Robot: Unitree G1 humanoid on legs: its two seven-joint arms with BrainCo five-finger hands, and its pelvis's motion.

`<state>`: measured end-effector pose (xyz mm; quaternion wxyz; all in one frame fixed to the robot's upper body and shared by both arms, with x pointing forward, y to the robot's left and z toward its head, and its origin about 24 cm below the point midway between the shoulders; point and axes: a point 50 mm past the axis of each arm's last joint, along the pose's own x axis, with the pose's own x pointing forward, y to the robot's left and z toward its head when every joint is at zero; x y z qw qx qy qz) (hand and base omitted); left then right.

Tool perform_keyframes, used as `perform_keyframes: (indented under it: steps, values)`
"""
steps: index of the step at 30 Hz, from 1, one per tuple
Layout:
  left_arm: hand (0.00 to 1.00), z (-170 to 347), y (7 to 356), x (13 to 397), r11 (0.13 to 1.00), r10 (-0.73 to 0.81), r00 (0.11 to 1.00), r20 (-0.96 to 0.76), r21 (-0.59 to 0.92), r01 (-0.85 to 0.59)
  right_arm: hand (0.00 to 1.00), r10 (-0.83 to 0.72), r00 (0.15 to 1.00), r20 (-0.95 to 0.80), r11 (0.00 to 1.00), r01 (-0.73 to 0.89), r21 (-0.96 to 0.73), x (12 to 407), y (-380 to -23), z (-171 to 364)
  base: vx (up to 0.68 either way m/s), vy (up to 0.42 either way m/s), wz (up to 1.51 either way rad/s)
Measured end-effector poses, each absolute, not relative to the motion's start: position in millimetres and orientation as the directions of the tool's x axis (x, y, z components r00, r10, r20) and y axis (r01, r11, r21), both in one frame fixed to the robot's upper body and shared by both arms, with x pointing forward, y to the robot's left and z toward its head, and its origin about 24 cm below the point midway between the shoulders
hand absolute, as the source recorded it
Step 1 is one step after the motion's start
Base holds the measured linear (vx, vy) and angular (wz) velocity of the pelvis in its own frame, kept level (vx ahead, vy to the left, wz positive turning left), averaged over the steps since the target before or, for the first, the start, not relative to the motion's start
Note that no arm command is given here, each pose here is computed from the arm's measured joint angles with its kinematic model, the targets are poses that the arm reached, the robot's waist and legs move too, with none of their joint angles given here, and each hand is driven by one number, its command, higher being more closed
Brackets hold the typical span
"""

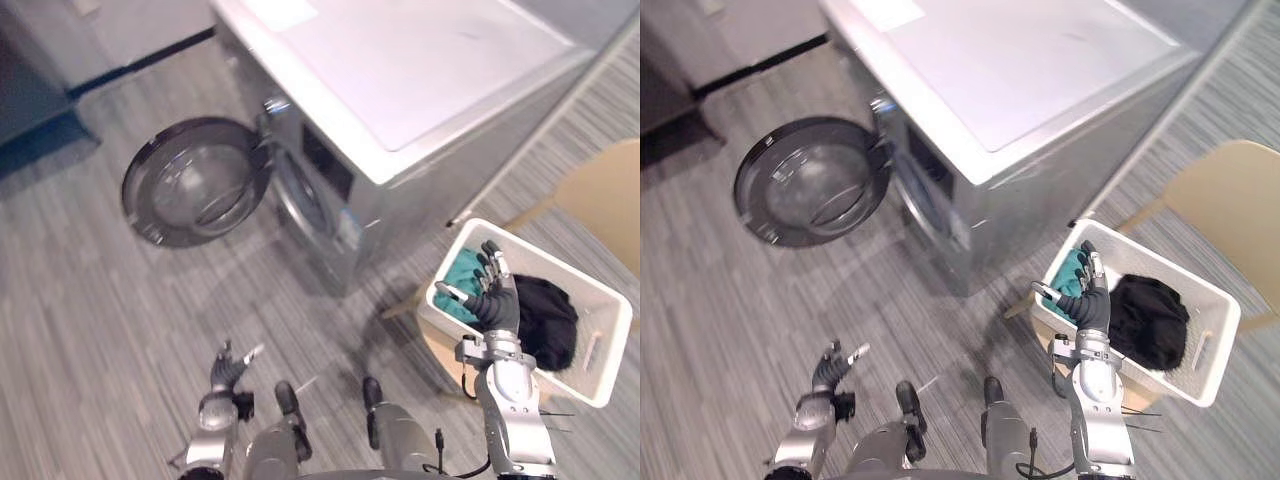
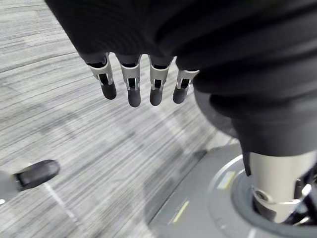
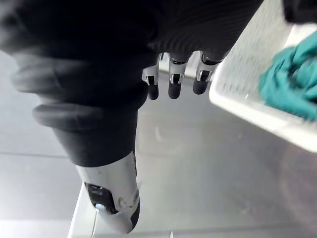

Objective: Pick up the laundry basket with both hands and put the clothes into the washing machine.

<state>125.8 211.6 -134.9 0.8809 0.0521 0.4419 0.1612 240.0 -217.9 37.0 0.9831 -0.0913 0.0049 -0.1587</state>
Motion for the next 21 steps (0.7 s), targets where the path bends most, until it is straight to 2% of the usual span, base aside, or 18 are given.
perform_keyframes:
  steps: [5,8,14,18,21]
  values:
    - [0.0,-146.3,220.1,102.9,0.935,0.353,0.471,-0.809,0.29,-0.204,0.0,-0.282,0.959,0.003,0.914,0.269,-0.303,242.2,-217.2,31.3,0.17,-0.157,-0.92]
    - [0.0,-152.3,219.5,86.2,0.935,0.353,0.42,-0.836,0.295,-0.198,0.0,-0.187,0.981,-0.057,0.904,0.148,-0.402,238.5,-204.6,17.0,0.18,-0.122,-1.2]
    - [0.0,-155.7,216.7,77.5,0.935,0.351,0.394,-0.849,0.3,-0.187,0.0,-0.078,0.985,-0.153,0.859,-0.011,-0.511,246.3,-194.9,-0.7,0.18,0.09,-1.08]
    - [0.0,-154.8,217.7,83.1,0.938,0.345,0.413,-0.843,0.305,-0.162,0.0,0.04,0.991,-0.127,0.786,-0.11,-0.608,268.7,-180.7,10.2,0.11,0.211,-0.83]
    - [0.0,-145.7,225.2,113.2,0.935,0.354,0.49,-0.797,0.321,-0.153,0.0,0.13,0.986,-0.106,0.725,-0.168,-0.668,286.2,-168.8,22.1,0.03,0.199,0.07]
